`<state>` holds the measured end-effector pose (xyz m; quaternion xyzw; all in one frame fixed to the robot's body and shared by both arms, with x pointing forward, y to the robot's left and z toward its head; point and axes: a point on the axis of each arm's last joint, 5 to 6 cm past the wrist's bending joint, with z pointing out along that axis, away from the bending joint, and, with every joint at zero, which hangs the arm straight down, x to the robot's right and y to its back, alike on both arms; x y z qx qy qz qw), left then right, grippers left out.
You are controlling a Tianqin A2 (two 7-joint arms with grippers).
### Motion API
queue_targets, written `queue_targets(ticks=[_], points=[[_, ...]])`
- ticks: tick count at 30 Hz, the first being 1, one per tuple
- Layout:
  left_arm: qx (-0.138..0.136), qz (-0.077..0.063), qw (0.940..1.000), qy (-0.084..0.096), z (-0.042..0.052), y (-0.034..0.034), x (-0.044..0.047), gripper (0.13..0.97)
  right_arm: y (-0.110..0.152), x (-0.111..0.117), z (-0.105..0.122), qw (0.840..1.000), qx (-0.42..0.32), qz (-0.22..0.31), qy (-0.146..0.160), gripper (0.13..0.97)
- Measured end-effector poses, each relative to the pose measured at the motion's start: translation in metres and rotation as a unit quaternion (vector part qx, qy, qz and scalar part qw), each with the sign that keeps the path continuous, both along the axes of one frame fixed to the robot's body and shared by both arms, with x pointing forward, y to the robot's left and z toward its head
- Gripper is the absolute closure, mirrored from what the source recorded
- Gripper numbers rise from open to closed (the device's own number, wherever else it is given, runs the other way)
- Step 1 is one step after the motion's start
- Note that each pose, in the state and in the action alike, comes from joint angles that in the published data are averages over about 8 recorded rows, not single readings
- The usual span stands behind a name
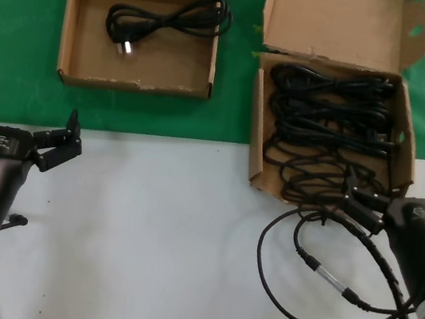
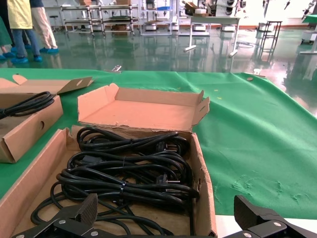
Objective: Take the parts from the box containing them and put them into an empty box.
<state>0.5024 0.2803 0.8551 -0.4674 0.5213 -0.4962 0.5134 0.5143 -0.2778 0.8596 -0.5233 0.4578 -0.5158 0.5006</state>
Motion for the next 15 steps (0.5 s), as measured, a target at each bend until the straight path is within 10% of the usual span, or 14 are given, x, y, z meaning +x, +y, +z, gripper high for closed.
queue_targets(ticks=[15], points=[[0.0, 0.0, 1.0, 0.0, 0.0, 0.0, 0.0, 0.132, 0.0, 0.0, 0.0, 1.0, 0.0, 0.0, 0.0, 0.13]])
